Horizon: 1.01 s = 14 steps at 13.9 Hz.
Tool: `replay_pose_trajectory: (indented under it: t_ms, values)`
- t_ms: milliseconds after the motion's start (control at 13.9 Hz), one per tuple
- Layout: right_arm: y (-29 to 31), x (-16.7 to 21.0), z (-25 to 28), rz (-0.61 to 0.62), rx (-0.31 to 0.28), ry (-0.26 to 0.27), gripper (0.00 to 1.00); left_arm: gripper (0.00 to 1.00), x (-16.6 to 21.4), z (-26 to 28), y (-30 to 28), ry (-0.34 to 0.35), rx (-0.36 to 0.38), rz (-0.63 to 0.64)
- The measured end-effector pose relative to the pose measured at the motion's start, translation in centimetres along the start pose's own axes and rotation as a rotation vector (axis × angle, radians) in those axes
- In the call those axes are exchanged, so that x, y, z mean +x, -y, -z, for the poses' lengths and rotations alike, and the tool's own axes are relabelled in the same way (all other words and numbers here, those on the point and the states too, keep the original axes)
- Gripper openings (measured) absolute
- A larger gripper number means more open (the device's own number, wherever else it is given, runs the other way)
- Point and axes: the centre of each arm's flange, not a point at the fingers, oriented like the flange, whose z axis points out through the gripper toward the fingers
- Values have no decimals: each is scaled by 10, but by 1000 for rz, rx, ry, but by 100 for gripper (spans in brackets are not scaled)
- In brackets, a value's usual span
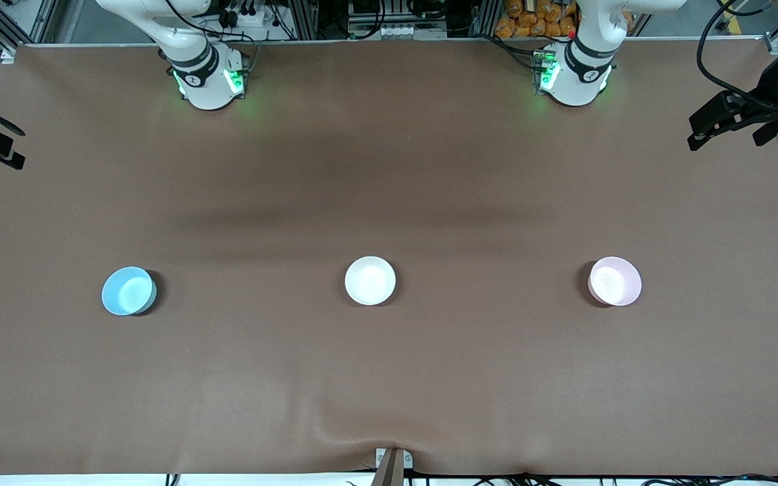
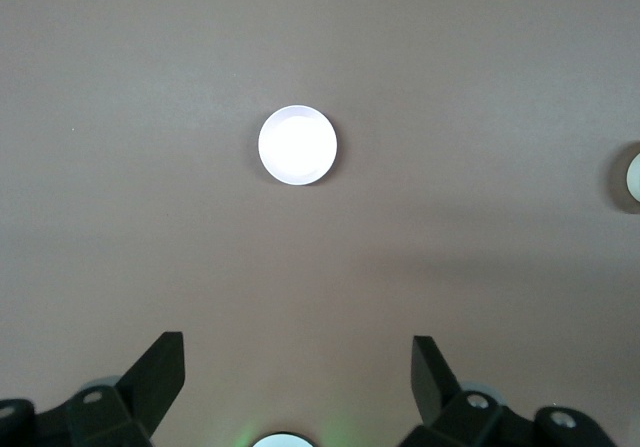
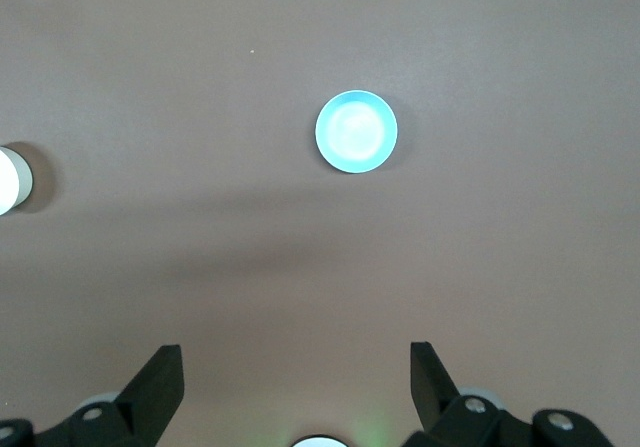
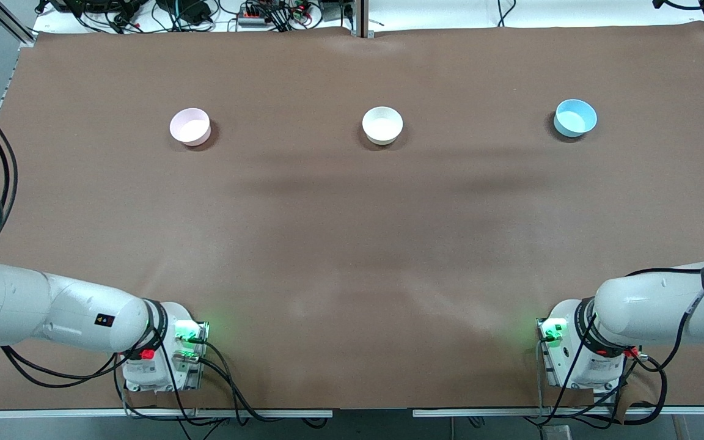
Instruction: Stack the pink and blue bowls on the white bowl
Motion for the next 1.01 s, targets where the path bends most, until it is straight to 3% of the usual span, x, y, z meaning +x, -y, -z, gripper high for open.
replay_pose_trajectory:
  t_ms: [1006]
  values:
    - [0,0,0,0,0,1,100,100,10,-15,1,28,8,6]
